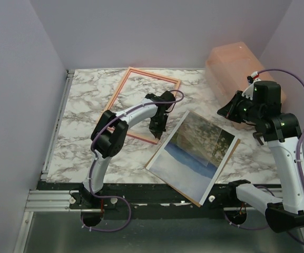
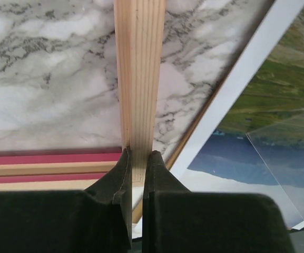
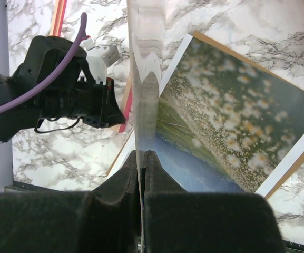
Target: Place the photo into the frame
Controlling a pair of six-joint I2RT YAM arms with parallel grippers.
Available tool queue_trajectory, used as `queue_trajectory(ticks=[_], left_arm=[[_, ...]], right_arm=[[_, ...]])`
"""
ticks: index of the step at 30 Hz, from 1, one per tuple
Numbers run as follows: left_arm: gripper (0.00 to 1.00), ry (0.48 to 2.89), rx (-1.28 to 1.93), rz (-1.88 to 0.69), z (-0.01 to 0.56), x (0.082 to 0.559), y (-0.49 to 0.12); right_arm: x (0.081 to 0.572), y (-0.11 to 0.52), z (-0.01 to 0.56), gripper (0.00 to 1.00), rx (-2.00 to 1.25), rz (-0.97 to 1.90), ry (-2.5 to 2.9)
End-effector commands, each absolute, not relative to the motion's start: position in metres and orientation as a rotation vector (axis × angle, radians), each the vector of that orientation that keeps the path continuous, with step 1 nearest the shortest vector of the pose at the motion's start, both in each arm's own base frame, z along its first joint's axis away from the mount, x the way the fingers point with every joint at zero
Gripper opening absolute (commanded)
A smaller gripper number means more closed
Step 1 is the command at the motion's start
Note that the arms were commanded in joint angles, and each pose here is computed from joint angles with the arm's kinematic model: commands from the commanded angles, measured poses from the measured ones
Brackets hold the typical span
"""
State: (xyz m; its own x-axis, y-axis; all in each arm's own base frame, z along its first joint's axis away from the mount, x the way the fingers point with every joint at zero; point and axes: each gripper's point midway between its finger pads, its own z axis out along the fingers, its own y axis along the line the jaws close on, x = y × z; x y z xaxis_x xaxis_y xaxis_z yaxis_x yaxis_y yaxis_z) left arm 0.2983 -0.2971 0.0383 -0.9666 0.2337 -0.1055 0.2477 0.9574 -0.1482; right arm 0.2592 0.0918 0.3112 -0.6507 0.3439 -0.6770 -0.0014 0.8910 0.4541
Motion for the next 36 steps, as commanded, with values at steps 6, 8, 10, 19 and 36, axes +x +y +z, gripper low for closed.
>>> queue_trajectory(ticks=[6,8,10,19,36], left_arm=[[0.00,2.920,0.245,-0.406,0.101,0.268,-0.310],[0.00,2.931,0.213,-0.434,0.100,0.255,-0.314],[0.00,2.943,0.187,-0.458,0.099,0.242,-0.319],[0.00,3.029,0.134,-0.452,0.091,0.177,-0.342],[0.74,2.915,0.249,-0.895,0.113,0.152,-0.379]], right_arm=[[0.258,0.089,0.323,0.00,0.226,0.516,2.202],[0.257,0.089,0.324,0.00,0.224,0.521,2.201],[0.257,0.090,0.325,0.00,0.225,0.523,2.200],[0.254,0.086,0.329,0.00,0.221,0.497,2.198],[0.247,0.070,0.338,0.01,0.234,0.405,2.176]])
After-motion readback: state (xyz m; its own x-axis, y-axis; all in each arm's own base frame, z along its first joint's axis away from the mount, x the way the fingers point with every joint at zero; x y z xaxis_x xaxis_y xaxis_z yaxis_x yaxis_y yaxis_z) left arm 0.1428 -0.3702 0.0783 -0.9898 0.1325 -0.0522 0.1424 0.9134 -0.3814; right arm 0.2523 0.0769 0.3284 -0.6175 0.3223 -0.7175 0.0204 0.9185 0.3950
